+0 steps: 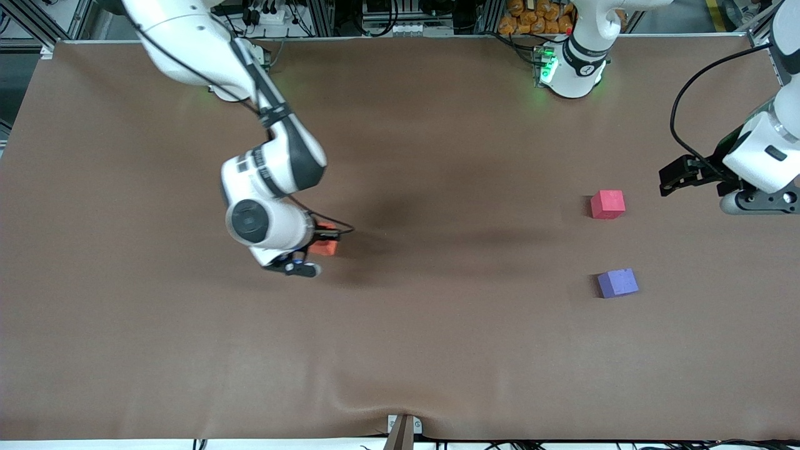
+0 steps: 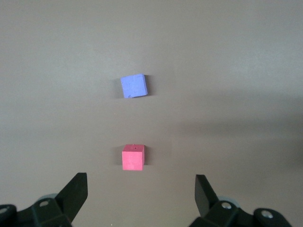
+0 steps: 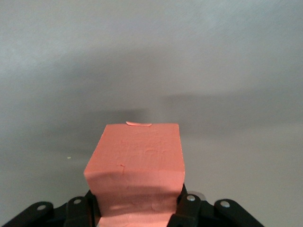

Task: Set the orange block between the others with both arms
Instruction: 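Carry the orange cube midtable with the right gripper while the left gripper approaches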

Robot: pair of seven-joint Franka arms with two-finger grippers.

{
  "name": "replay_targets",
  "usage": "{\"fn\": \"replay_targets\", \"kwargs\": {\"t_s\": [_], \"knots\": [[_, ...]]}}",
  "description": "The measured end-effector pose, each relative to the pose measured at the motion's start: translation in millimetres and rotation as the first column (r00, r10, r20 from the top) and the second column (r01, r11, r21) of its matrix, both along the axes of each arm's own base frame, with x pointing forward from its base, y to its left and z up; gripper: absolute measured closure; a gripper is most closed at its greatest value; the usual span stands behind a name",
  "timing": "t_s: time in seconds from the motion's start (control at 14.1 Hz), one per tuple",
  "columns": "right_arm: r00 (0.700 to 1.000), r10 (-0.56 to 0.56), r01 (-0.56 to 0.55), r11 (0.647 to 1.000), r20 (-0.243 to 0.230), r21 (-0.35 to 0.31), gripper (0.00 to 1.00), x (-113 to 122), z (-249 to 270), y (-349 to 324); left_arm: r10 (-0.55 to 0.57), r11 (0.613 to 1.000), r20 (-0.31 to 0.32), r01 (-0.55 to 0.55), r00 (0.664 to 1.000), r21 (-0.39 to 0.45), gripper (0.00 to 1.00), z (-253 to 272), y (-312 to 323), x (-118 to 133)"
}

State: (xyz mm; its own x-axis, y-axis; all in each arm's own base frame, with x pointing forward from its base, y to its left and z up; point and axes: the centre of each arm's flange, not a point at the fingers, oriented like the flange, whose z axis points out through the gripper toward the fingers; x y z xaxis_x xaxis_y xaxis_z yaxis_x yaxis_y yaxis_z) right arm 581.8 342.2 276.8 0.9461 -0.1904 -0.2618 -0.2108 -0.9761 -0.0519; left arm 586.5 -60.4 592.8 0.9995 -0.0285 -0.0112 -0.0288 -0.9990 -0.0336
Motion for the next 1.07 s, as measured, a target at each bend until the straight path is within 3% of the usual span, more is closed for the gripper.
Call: {"fn": "replay_targets", "kwargs": {"t_s": [0.21, 0.5, 1.07], "knots": [[0.998, -0.047, 0.047, 0.999, 0.031, -0.003, 0.41, -25, -14, 56, -0.024, 1.000, -0.005, 0.024, 1.000, -0.002, 0.00, -11, -14, 6], [0.994, -0.104, 0.102, 0.991, 0.020, 0.089, 0.41, -48, -27, 103, -0.051, 0.999, -0.005, 0.051, 0.999, -0.006, 0.00, -26, -30, 13], [0.998, -0.058, 0.052, 0.991, 0.039, 0.125, 0.41, -88, -73, 168, -0.088, 0.996, -0.023, 0.088, 0.996, -0.008, 0.00, -40, -53, 15]]}}
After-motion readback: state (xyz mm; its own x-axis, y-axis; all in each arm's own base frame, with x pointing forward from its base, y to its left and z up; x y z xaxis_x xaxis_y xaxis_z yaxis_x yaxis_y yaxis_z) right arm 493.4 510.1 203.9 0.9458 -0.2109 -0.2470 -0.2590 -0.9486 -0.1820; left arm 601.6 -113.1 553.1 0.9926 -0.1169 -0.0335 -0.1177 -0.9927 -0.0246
